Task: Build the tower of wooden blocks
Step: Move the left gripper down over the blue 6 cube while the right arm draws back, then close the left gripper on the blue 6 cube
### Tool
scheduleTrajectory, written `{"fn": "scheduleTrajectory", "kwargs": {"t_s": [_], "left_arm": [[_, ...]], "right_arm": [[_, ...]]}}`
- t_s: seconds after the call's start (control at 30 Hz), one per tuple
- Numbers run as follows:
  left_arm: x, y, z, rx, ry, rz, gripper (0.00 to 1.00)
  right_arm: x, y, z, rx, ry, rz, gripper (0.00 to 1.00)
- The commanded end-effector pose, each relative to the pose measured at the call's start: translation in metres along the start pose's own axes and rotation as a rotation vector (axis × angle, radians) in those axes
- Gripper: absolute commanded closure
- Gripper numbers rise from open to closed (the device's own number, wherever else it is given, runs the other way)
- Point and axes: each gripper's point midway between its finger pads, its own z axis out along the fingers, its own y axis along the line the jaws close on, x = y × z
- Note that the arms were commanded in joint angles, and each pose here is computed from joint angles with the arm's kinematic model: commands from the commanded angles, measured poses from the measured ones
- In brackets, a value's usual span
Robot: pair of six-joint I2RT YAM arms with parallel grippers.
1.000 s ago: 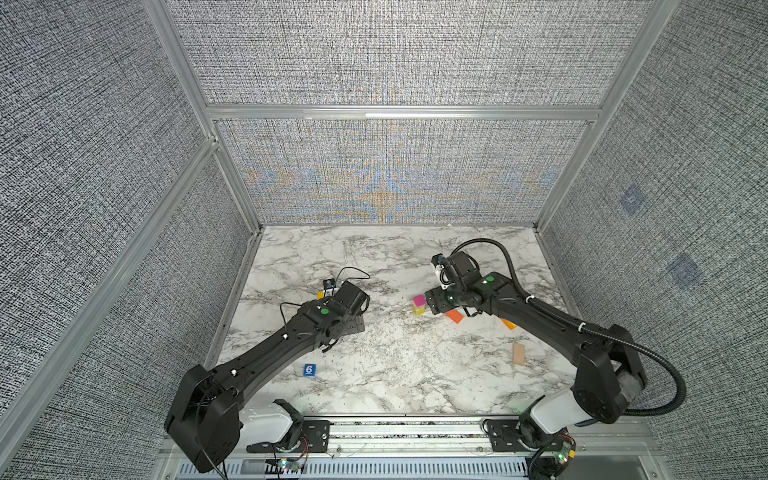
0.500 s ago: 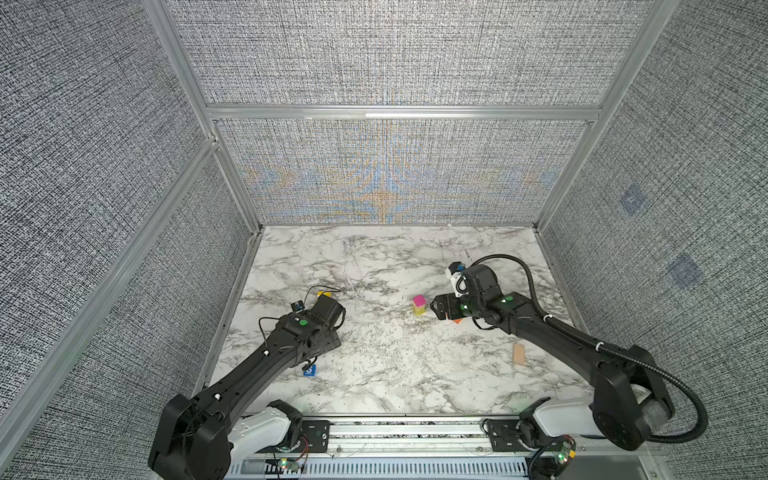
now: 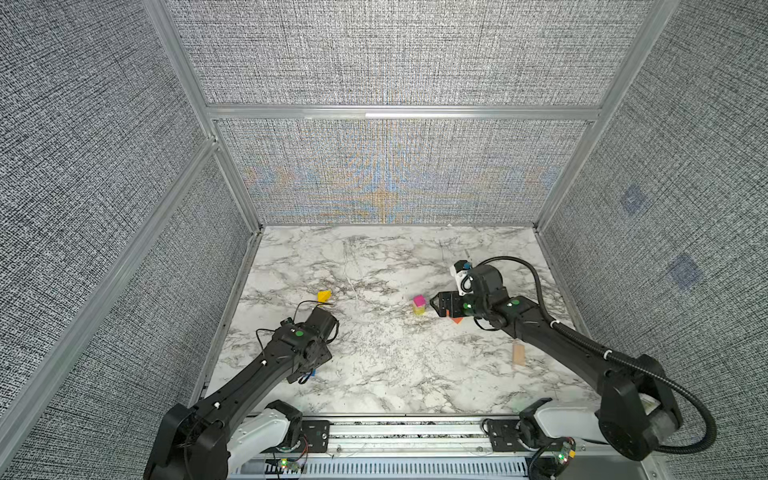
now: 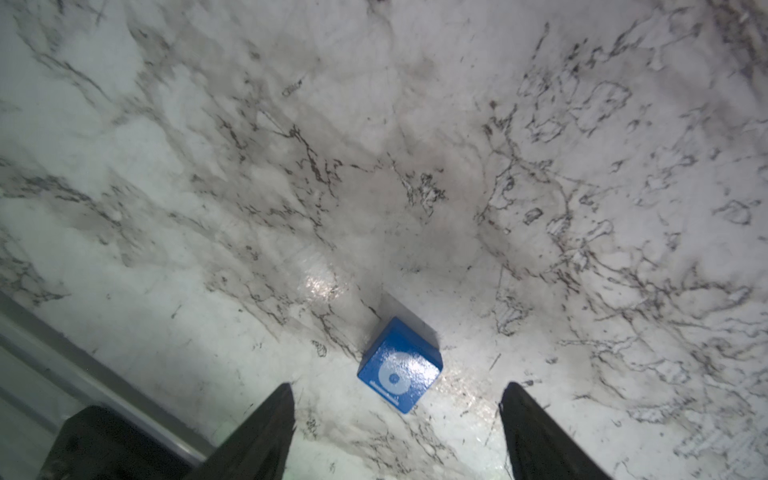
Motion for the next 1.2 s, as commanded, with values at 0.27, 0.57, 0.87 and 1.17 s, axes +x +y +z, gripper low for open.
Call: {"fn": "scheduleTrajectory", "kwargs": {"t_s": [0.27, 0.57, 0.87, 1.17], "left_arm": [[0.009, 0.004, 0.021, -0.054, 0.060, -0.155, 0.20], [0.003, 0.005, 0.016, -0.006, 0.020, -0.275, 0.27], [0.006, 0.009, 0.017, 0.004, 0.026, -0.290, 0.31], [0.012, -0.001, 0.031, 0.022, 0.066, -0.300, 0.33]], "right_arm": [[-0.008, 0.004, -0.011, -0.019, -0.070, 0.019, 0.03], [-0.008, 0.007, -0.012, -0.037, -0.068, 0.022, 0.02], [-0.006, 0.010, -0.009, -0.055, -0.056, 0.021, 0.02], [-0.005, 0.011, -0.007, -0.069, -0.055, 0.027, 0.02]]}}
